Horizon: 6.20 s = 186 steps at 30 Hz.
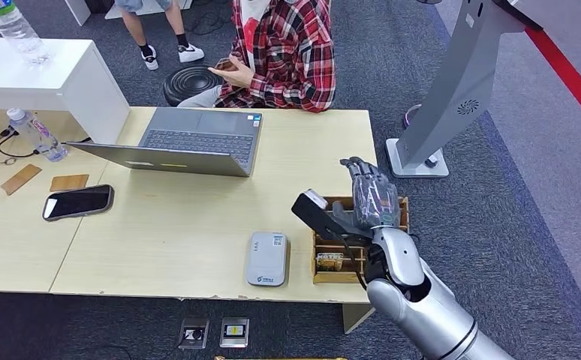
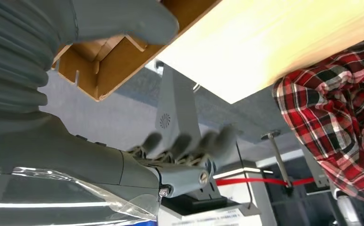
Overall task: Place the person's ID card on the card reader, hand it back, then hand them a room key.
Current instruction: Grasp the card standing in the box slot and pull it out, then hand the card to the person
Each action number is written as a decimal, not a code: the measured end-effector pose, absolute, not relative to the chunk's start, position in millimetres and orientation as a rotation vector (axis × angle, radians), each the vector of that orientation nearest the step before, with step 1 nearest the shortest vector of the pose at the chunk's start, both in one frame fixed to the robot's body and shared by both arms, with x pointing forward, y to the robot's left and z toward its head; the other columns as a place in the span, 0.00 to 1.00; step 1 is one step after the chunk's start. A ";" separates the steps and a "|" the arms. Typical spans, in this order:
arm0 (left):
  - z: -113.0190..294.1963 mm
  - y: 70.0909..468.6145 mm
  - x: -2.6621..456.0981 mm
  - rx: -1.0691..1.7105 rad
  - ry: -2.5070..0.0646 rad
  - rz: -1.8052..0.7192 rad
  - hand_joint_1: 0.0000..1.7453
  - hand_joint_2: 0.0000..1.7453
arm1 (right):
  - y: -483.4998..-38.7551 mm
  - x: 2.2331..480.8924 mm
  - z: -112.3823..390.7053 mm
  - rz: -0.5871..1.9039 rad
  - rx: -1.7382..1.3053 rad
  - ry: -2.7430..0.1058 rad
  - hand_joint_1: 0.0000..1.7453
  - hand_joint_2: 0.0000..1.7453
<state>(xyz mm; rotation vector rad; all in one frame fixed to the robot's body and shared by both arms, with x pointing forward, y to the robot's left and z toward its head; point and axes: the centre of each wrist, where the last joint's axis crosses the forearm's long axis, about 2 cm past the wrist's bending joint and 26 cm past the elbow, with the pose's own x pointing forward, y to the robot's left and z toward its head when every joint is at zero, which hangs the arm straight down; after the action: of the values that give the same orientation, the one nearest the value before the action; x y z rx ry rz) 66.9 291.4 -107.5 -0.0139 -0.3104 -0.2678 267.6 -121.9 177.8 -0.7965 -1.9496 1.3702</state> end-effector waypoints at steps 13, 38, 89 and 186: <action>-107.5 291.8 66.8 -0.007 -0.309 -0.253 0.00 0.00 | -114.8 255.0 164.0 1.441 -0.860 -1.934 0.82 1.00; -107.5 292.4 66.7 -0.004 -0.305 -0.246 0.00 0.00 | -117.0 255.8 154.5 1.468 -0.879 -1.880 0.48 1.00; -107.5 293.8 66.8 0.000 -0.302 -0.231 0.00 0.00 | -113.9 247.1 131.8 1.572 -0.830 -1.803 0.57 1.00; -106.5 295.0 73.0 -0.001 -0.334 -0.225 0.00 0.00 | -129.1 322.0 211.3 1.381 -1.047 -1.942 0.00 1.00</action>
<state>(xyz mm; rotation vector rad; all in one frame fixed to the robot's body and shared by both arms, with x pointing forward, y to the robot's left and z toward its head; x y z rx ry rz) 73.0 295.0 -106.5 -0.0012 -0.3338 -0.2248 322.0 -129.1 211.3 -1.0469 -1.9418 1.3806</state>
